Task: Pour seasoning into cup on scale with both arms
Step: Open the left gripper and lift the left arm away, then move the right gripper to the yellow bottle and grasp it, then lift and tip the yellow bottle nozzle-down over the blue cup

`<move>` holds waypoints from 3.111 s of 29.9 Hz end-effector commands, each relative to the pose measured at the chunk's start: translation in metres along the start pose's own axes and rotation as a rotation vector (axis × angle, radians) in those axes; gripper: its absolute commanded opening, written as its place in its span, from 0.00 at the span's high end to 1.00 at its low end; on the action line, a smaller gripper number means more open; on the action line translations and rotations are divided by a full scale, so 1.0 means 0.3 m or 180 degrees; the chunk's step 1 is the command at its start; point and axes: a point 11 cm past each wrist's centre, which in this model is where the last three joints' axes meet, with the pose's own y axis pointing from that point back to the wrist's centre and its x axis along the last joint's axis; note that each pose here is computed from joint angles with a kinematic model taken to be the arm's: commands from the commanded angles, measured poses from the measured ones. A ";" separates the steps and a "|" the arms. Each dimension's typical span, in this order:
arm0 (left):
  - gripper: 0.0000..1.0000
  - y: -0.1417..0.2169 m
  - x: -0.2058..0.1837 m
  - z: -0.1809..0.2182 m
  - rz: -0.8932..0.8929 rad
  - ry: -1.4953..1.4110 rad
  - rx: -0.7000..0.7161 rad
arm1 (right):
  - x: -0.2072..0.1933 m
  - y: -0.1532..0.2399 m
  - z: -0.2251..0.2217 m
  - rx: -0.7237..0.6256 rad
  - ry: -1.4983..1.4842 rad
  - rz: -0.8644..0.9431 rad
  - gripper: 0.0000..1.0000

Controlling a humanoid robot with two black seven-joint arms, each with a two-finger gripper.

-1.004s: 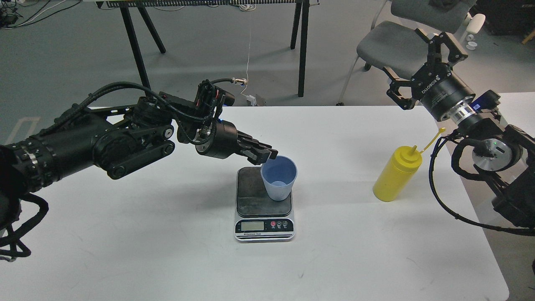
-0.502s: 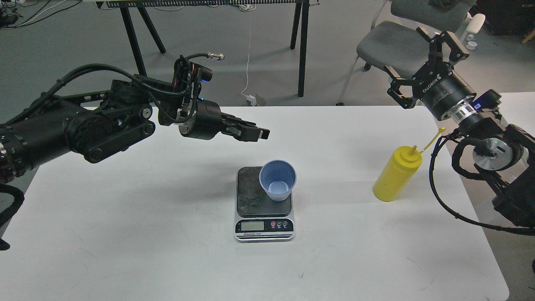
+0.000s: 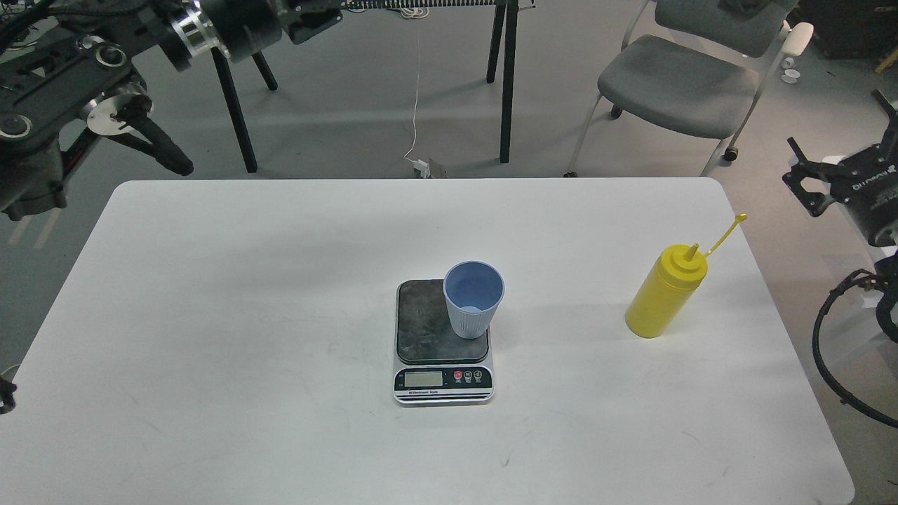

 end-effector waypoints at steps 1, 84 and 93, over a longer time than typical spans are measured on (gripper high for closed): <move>0.02 0.022 0.067 -0.016 0.0357 0.0329 -0.0124 | 0.156 0.150 0.017 -0.0079 -0.0151 0.0429 0.01; 0.01 0.170 0.079 -0.198 0.0620 0.0566 0.0183 | -0.754 -0.140 0.865 -0.0827 0.4421 -0.3048 0.77; 0.01 0.170 0.076 -0.202 0.0616 0.0571 0.0189 | -0.843 -0.183 0.832 -0.0515 0.5170 -0.3327 0.78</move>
